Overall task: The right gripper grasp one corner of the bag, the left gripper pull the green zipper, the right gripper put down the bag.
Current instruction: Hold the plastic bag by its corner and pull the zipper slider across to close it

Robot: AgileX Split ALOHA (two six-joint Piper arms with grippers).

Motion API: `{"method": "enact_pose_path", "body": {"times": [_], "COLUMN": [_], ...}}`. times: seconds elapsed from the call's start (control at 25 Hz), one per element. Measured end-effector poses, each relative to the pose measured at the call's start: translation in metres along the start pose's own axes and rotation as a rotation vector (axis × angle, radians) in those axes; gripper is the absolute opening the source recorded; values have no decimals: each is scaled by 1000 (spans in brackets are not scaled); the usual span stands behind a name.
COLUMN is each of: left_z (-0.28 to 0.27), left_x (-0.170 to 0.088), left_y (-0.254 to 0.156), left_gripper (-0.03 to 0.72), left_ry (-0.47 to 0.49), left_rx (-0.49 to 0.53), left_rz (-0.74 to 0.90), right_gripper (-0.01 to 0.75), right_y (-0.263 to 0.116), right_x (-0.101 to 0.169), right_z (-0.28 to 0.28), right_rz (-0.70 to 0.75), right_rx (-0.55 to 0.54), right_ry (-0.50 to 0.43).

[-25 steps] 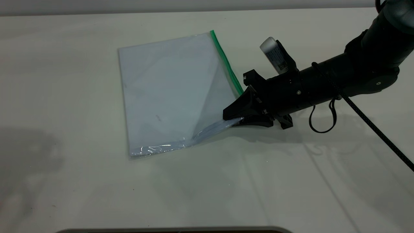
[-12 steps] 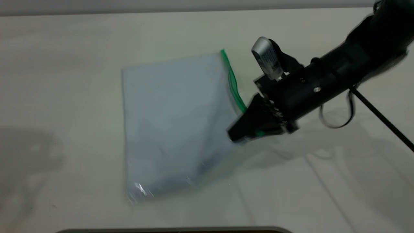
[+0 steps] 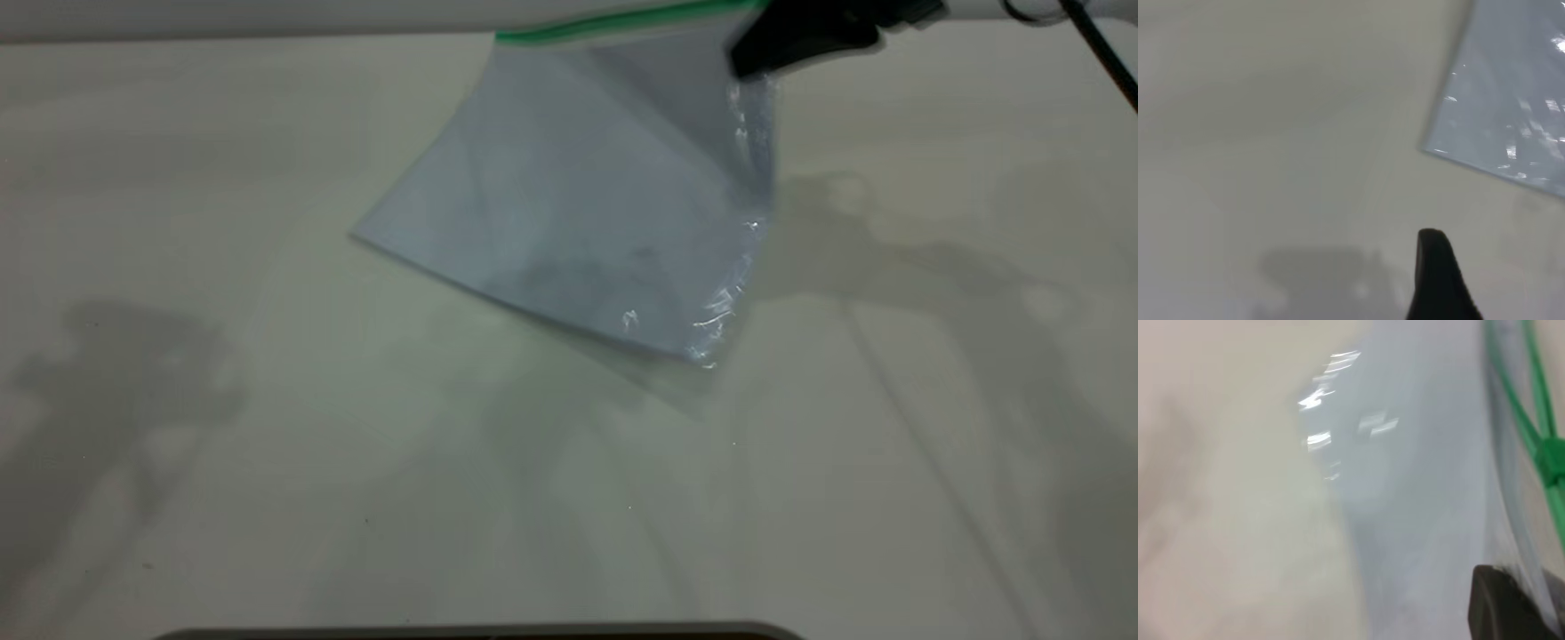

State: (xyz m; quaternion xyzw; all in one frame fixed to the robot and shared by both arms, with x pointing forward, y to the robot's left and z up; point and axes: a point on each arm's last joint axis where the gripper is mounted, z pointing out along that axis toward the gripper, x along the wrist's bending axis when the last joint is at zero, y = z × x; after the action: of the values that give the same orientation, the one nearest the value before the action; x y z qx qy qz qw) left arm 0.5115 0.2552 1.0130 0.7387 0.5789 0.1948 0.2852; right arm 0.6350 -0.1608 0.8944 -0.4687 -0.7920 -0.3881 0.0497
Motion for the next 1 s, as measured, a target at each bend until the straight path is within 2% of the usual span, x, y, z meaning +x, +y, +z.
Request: {"method": "enact_pose_path", "body": {"times": [0.08, 0.16, 0.4, 0.6, 0.8, 1.0], "left_z": [13, 27, 73, 110, 143, 163], "left_x": [-11, -21, -40, -62, -93, -121], "left_y": [8, 18, 49, 66, 69, 76], "left_gripper": [515, 515, 515, 515, 515, 515], "left_ry": [-30, -56, -118, -217, -452, -754], "left_rx": [2, 11, 69, 142, 150, 14], "left_rz": [49, 105, 231, 466, 668, 782], "right_gripper": [35, 35, 35, 35, 35, 35], "right_y": [-6, -12, -16, -19, -15, -11], "right_x": [25, 38, 38, 36, 35, 34], "right_z": [11, 18, 18, 19, 19, 20], "right_rz": [-55, -81, -135, -178, -226, -237], "right_rx": [58, 101, 141, 170, 124, 77], "right_ry": [97, 141, 139, 108, 101, 77]}}
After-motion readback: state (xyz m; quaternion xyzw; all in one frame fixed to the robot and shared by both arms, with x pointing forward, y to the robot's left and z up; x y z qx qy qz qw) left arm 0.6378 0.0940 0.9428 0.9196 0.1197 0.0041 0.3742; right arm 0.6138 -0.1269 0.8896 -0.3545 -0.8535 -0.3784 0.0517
